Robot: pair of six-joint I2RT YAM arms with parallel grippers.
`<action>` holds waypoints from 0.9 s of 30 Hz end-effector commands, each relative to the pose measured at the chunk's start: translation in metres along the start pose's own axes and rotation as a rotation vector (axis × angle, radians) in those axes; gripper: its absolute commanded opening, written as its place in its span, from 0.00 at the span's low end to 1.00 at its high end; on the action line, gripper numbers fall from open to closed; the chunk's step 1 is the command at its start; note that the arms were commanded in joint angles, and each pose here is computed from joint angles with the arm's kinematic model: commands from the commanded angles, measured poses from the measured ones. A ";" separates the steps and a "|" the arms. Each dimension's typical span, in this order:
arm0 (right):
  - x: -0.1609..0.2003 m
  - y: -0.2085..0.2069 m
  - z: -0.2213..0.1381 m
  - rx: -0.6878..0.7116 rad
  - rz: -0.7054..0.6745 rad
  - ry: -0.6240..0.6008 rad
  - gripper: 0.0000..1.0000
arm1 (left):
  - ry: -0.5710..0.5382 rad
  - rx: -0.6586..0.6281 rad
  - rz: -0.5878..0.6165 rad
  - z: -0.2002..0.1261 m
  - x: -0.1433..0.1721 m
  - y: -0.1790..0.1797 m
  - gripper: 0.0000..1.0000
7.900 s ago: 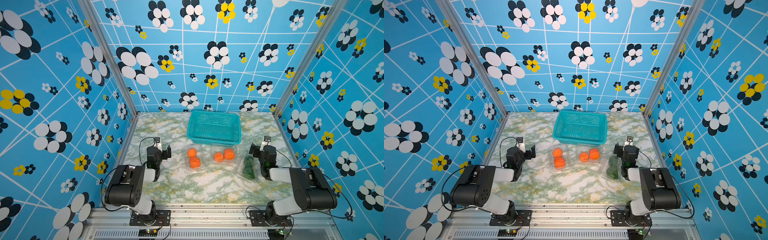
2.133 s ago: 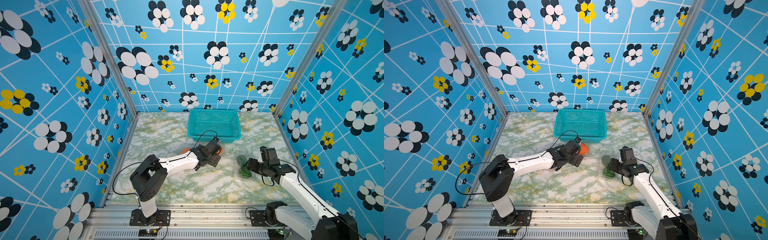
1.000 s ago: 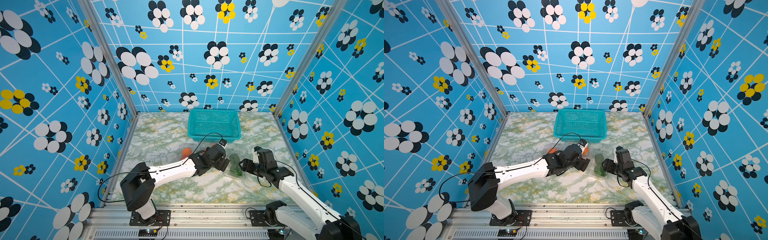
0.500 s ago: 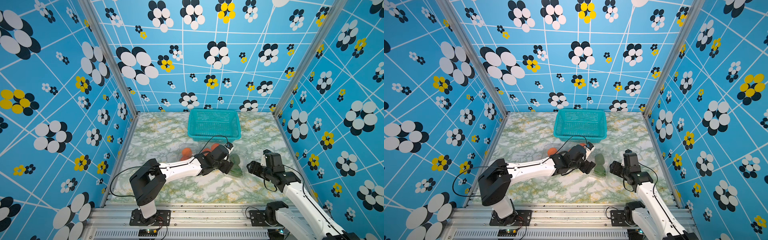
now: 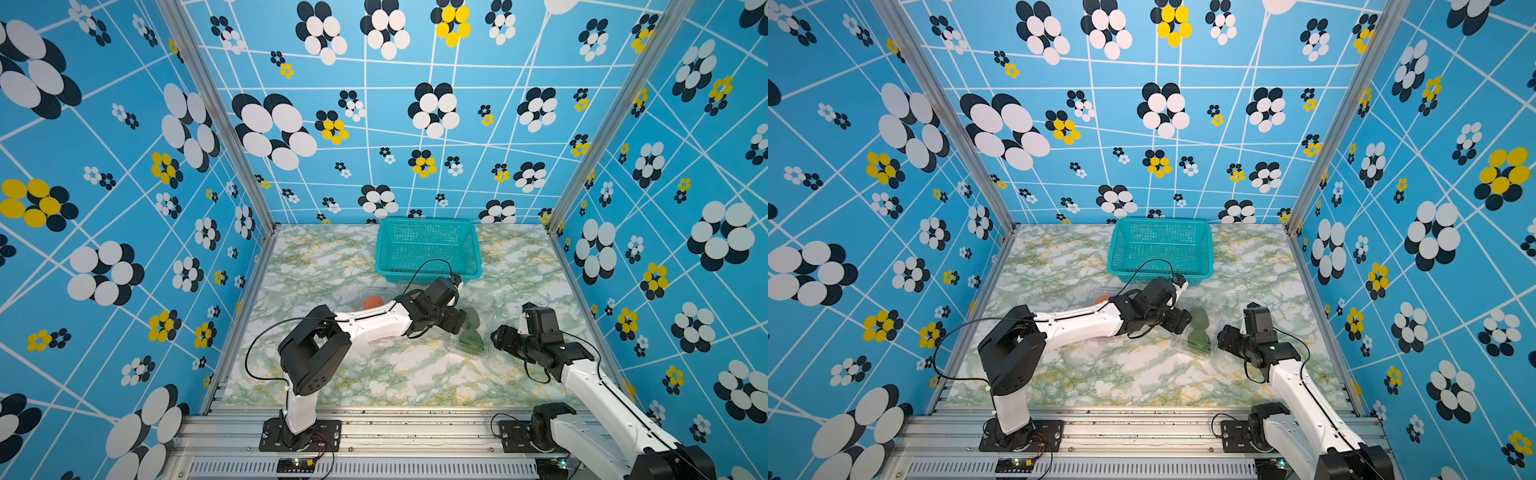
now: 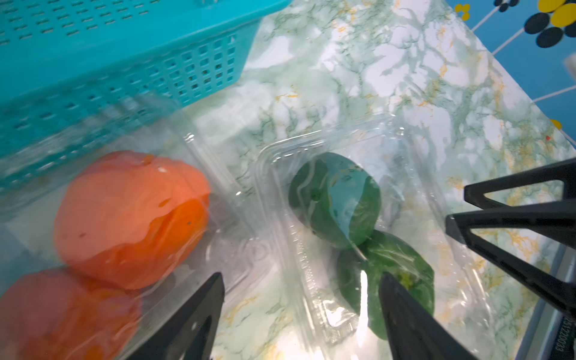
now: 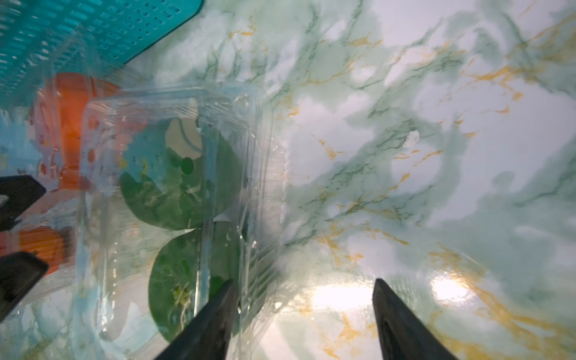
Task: Take oranges out of containers
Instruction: Move the packing box to the center of the board.
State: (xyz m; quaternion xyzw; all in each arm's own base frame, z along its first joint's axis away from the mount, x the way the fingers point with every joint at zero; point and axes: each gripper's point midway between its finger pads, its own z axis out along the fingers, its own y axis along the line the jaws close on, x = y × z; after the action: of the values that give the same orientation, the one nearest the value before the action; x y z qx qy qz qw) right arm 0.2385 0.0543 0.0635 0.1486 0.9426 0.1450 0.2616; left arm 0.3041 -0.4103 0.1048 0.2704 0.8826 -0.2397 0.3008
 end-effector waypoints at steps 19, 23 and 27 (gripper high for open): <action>0.010 0.003 0.013 -0.034 0.000 0.055 0.70 | 0.085 -0.201 -0.133 -0.029 0.036 0.095 0.81; 0.010 0.005 0.013 -0.046 0.005 0.054 0.70 | 0.102 -0.215 -0.160 -0.036 0.037 0.107 0.82; 0.007 0.009 0.010 -0.063 0.004 0.042 0.70 | 0.064 -0.211 -0.145 -0.053 0.027 0.101 0.82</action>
State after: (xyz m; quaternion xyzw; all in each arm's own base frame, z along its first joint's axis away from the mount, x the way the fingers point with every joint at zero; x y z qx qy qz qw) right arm 0.2476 0.0647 0.0612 0.1397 0.9402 0.1707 0.2595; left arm 0.3452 -0.3129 0.1015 0.1721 0.9191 -0.1814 0.3045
